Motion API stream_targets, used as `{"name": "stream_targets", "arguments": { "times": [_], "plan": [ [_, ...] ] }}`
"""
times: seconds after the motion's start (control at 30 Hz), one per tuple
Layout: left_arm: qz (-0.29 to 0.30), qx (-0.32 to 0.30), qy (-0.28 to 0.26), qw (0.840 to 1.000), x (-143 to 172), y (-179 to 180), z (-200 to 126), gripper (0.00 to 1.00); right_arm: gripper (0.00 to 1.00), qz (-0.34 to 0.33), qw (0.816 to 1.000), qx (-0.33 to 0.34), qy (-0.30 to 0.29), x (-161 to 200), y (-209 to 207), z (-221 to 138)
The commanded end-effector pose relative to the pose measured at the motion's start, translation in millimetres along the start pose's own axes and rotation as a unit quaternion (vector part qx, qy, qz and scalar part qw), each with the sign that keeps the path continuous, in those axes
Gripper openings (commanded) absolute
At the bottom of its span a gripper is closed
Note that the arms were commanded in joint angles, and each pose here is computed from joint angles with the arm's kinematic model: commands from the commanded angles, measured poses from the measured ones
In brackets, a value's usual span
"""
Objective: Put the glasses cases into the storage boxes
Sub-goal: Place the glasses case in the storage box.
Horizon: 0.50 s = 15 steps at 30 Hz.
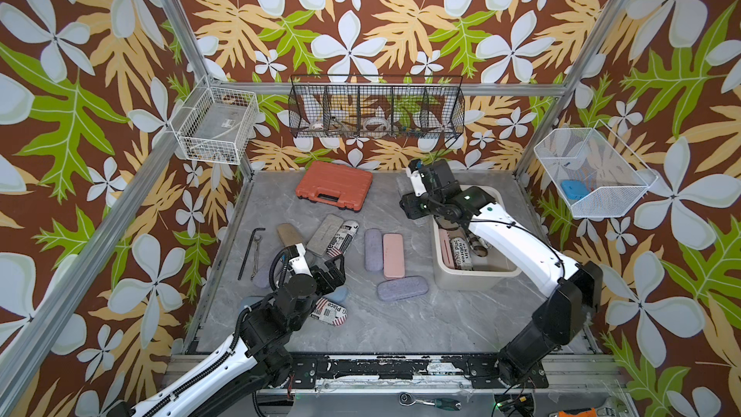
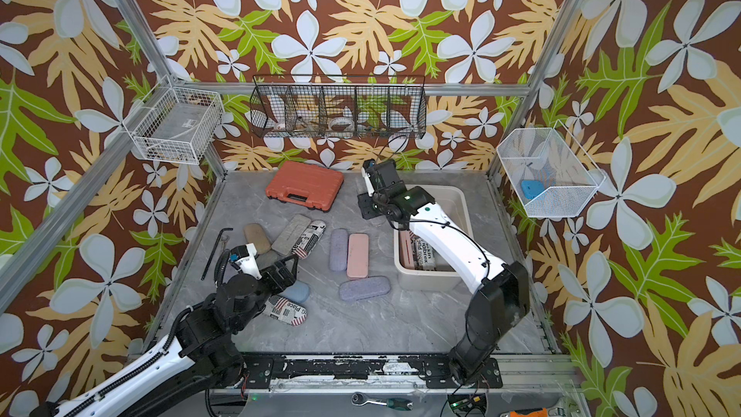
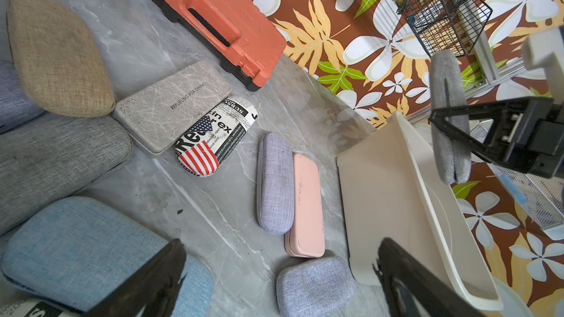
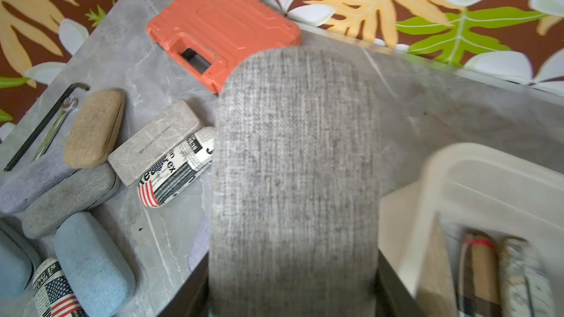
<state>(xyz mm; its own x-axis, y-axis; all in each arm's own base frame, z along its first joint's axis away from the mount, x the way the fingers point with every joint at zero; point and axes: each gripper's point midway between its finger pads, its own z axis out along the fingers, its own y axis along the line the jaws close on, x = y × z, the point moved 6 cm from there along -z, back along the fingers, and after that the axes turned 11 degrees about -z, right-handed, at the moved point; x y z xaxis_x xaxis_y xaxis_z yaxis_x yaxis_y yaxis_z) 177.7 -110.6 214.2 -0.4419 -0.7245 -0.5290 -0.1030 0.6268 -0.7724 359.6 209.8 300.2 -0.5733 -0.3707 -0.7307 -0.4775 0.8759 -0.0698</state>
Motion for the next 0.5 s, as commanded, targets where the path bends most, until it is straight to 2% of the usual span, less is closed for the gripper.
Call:
{"name": "stream_targets", "arguments": {
  "times": [0.0, 0.23, 0.47],
  "plan": [
    [-0.019, 0.001, -0.006, 1.000, 0, 4, 0, 1.00, 0.54, 0.038, 0.999, 0.033, -0.008, 11, -30, -13],
    [-0.041, 0.015, 0.014, 0.999, 14, 10, 10, 1.00, 0.54, 0.121, 0.992, 0.022, 0.015, 65, -85, -6],
    [-0.038, 0.012, 0.033, 0.999, 17, 2, 14, 1.00, 0.55, 0.149, 0.988, -0.001, 0.044, 68, -90, 31]
  ]
}}
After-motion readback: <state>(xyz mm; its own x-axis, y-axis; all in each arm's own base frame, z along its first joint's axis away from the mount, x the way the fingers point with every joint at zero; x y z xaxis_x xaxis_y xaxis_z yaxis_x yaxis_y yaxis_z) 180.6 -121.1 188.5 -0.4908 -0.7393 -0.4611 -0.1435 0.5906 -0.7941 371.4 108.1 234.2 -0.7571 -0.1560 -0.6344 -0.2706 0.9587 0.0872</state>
